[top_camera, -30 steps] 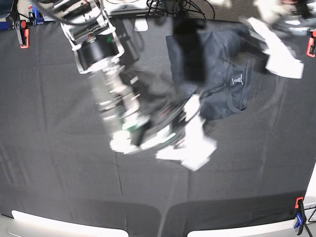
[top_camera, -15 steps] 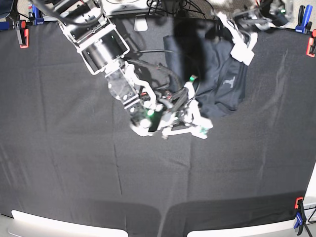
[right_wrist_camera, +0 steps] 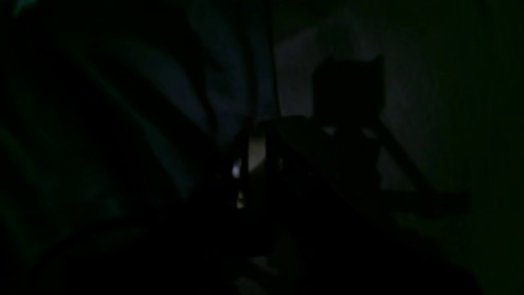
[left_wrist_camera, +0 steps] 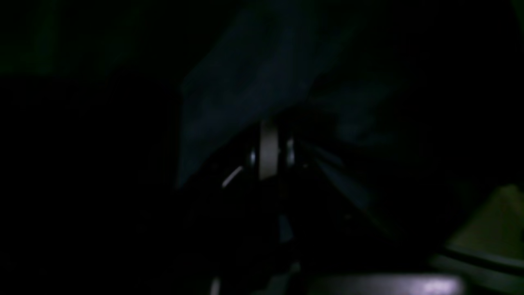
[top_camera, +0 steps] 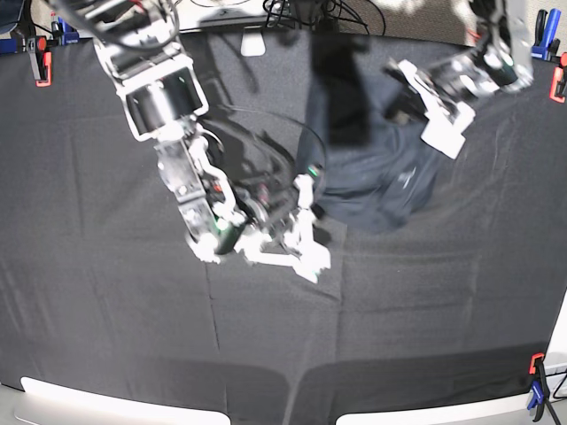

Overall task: Layout the t-shirt on the table in an organized manner, then fold the t-shirt properly
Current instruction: 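Fold the shirt end with the right gripper over onto the left gripper's fold, then release the folded shirt and raise both grippers away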

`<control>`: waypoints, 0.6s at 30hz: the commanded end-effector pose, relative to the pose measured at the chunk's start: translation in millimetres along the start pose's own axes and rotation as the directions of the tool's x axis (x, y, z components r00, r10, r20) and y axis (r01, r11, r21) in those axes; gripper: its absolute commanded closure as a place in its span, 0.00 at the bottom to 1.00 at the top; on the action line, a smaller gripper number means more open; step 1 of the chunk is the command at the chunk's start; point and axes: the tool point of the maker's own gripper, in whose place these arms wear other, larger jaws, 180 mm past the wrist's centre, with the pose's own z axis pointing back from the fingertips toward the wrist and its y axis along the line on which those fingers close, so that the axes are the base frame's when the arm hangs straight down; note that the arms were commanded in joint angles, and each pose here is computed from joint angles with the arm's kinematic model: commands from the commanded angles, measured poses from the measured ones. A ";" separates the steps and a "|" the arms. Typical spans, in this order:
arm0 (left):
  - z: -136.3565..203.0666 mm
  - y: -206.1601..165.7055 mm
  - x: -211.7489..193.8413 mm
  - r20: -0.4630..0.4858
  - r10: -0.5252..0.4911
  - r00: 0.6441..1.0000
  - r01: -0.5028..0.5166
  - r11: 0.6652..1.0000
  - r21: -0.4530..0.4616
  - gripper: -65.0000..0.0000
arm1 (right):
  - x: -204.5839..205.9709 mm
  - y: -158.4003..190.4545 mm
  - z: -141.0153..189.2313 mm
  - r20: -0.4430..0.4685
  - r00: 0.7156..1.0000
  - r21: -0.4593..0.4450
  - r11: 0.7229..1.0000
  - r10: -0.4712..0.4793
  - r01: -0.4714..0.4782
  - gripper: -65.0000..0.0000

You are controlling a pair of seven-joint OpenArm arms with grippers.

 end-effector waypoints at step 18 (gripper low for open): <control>6.7 113.0 16.2 -0.033 -0.053 0.998 0.060 0.955 0.291 1.00 | -30.3 106.9 3.1 0.028 0.999 0.226 0.974 -0.020 0.013 1.00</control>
